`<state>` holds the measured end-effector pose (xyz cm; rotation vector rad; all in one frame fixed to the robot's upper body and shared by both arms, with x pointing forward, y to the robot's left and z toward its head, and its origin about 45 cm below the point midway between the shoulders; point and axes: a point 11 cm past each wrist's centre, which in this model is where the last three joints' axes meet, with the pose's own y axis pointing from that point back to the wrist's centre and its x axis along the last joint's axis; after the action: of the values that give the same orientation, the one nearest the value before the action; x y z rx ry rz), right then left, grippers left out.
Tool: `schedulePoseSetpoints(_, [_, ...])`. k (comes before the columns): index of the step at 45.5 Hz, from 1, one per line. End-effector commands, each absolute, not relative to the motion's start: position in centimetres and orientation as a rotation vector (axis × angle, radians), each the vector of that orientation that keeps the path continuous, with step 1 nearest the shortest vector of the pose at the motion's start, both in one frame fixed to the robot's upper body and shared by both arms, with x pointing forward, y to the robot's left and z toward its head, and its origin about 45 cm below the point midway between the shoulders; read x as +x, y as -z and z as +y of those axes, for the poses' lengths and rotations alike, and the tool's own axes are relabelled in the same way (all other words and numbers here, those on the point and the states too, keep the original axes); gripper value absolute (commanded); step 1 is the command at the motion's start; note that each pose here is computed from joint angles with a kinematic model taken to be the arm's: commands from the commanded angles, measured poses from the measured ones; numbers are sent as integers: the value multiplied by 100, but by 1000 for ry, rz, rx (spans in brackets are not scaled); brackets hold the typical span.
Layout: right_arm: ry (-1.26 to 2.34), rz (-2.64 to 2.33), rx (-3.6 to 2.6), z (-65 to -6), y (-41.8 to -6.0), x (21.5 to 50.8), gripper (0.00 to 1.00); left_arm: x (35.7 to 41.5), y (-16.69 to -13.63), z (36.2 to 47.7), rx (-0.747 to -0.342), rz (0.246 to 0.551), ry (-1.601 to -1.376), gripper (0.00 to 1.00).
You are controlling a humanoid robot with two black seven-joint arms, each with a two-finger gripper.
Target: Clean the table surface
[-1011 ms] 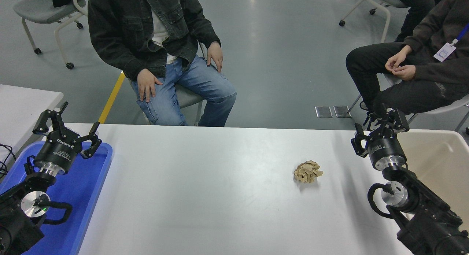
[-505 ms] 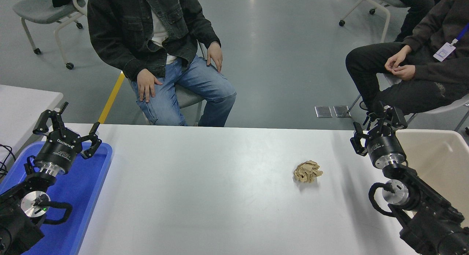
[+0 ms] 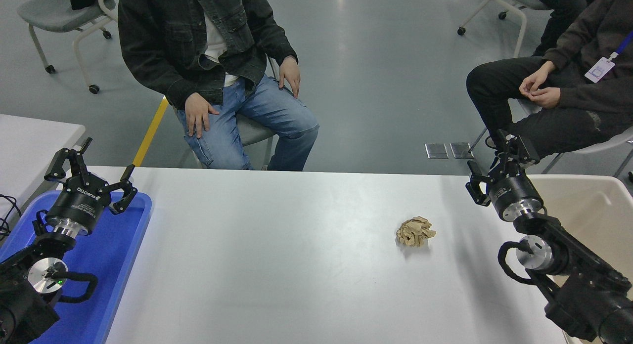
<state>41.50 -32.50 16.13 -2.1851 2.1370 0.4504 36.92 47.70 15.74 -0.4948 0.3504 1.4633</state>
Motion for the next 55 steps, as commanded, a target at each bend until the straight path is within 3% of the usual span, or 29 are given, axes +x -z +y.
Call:
schedulePoseSetpoints(1, [-545,2161,-2328,-2992,-1680,4038,98,3692,-1574,4770,-495,350,-1463,100])
schedulePoseSetpoints(21, [-993,2379,-2353,-2848,-1680,3837,98,3692,-1574,4770,-495,350,-1463,100])
schedulePoseSetpoints(37, [-1726,2472,-2257,-2540,-1717,3651,98,3692,-1574,4770,-495,350,-1463,100])
schedulePoseSetpoints(49, [-1574,2558,-2407,-2087,-1797,3711,98,3692,-1574,4770,-495,350,-1463,100])
schedulePoseSetpoints(55, [-1614,2664,-2341,-2025,-1583,3837,98,3692,-1574,4770,-495,350,-1463,100])
